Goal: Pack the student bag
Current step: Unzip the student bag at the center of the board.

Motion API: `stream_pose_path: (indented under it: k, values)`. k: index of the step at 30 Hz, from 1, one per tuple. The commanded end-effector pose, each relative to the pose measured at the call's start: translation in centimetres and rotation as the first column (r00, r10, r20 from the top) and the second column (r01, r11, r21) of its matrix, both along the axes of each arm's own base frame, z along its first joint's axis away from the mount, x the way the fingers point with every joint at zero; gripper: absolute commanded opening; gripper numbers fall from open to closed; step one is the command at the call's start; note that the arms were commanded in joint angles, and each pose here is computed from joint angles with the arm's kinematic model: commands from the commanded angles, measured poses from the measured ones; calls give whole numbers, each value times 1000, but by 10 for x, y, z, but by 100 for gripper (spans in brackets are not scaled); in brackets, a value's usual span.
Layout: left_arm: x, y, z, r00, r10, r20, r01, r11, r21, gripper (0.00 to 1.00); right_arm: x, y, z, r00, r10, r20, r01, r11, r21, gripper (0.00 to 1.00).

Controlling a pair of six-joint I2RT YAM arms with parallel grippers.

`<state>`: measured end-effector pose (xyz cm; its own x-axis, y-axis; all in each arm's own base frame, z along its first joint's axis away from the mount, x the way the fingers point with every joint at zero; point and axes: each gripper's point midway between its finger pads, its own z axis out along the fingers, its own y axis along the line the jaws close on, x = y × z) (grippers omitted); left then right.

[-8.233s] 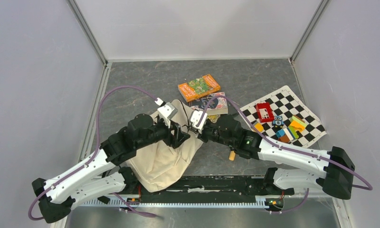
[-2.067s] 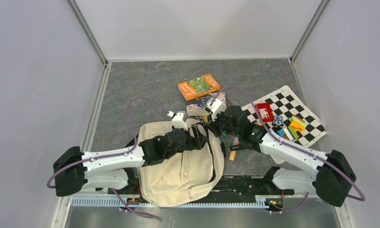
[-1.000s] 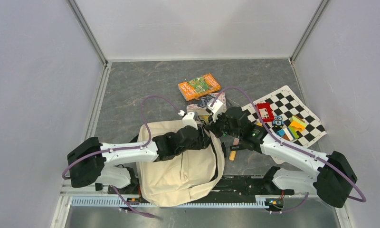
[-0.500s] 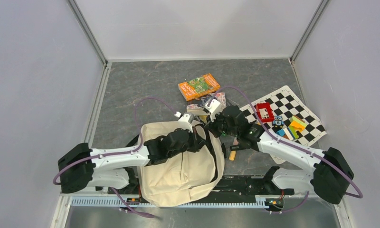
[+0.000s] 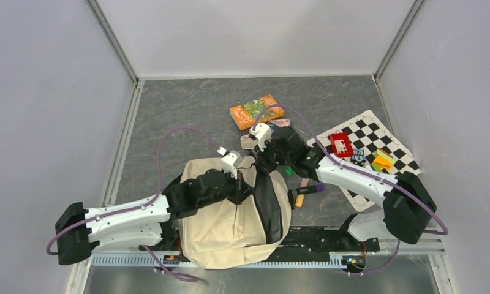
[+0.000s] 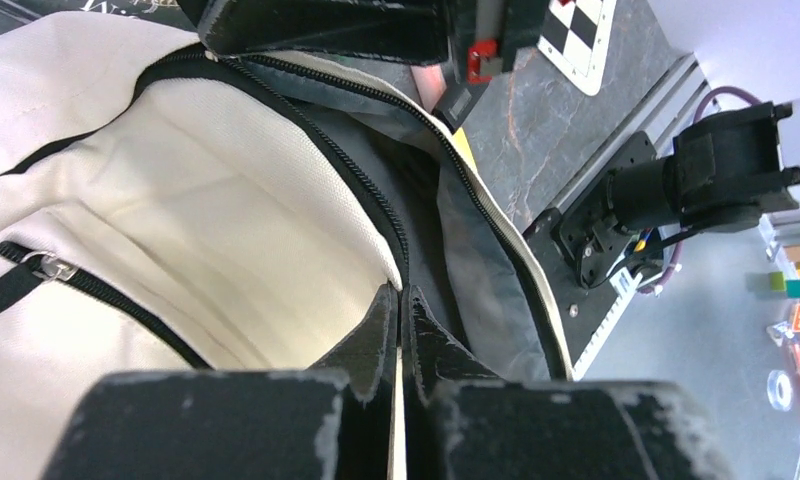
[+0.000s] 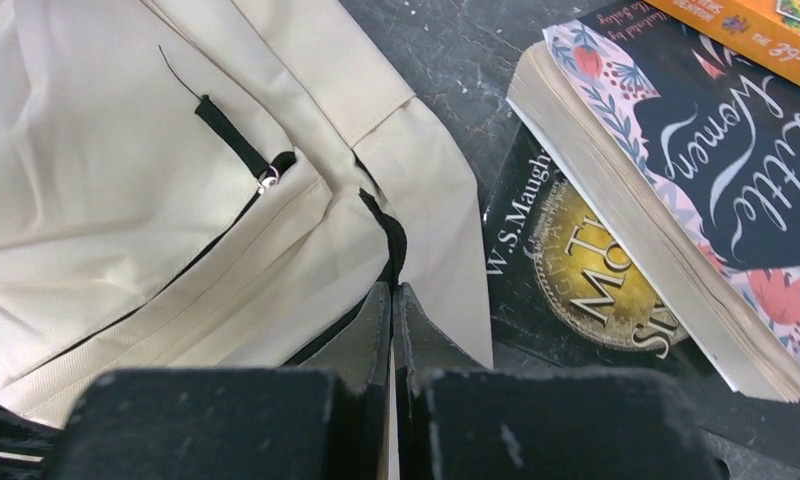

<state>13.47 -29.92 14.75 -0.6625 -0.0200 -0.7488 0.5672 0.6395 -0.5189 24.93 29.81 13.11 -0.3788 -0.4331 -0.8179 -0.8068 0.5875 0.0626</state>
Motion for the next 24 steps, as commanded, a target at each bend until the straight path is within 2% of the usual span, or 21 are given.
stream_pose_path:
  k: [1, 5, 12, 19, 24]
  values:
    - [-15, 9, 9, 995, -90, 33, 89, 996, 28, 2, 21, 16, 23, 999, 7, 53, -8, 1000, 24, 0]
    - [-10, 22, 22, 999, -30, 45, 29, 999, 25, 2, 26, 20, 9, 998, 29, 48, -27, 999, -23, 0]
    - [-7, 46, 33, 999, 33, 42, -37, 995, 95, 2, 35, 27, -13, 1000, 27, 7, -27, 997, -70, 0]
    - [-8, 76, 25, 992, 124, 7, -124, 977, 172, 2, 47, 34, -28, 1000, 1, -12, -2, 995, -101, 0]
    - [-11, 100, 2, 974, 222, -41, -209, 955, 210, 2, 51, 43, -37, 1000, 5, -30, -8, 996, -91, 0]
